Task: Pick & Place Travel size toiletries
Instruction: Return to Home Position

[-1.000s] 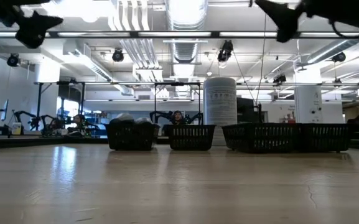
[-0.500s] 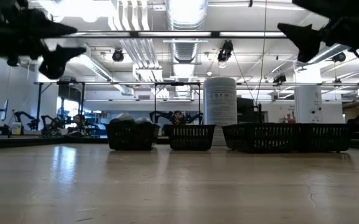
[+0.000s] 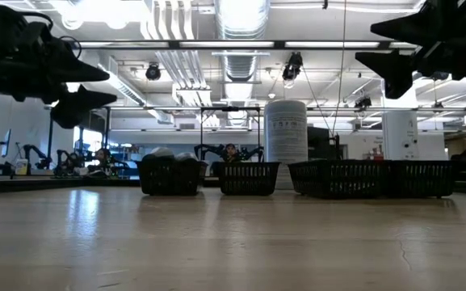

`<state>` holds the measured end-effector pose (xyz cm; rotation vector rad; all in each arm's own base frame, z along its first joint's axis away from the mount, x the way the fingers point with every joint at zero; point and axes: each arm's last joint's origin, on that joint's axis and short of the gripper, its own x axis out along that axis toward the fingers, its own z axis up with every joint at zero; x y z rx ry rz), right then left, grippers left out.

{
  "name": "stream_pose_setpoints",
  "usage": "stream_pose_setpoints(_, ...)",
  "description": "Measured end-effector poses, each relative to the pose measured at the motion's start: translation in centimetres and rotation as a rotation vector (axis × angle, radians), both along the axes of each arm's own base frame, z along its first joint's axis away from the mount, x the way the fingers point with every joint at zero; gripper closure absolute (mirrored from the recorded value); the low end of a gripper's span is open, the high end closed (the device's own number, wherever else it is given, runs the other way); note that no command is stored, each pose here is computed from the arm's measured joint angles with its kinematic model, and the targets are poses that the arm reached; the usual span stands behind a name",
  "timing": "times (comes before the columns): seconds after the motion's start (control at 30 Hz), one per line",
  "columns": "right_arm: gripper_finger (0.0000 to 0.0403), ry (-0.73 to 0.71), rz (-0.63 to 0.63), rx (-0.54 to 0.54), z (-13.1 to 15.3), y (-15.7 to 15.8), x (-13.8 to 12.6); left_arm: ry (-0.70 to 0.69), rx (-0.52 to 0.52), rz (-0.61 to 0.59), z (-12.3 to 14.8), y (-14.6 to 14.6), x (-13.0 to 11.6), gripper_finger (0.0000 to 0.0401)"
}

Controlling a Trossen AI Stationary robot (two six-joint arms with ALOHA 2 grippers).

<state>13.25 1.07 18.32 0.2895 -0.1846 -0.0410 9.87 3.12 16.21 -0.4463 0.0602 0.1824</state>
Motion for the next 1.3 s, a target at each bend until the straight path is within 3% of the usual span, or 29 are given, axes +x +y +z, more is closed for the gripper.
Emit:
stream_pose_setpoints(0.73, 0.0183, 0.013, 0.004, 0.02, -0.15, 0.01, 0.09, 0.008, -0.002, 0.0, -0.1, 0.0, 0.0, 0.0151)
stream_pose_setpoints(1.3, 0.0141, 0.013, 0.004, 0.02, -0.15, 0.01, 0.09, 0.009, -0.002, 0.0, -0.14, 0.0, 0.0, 0.0151)
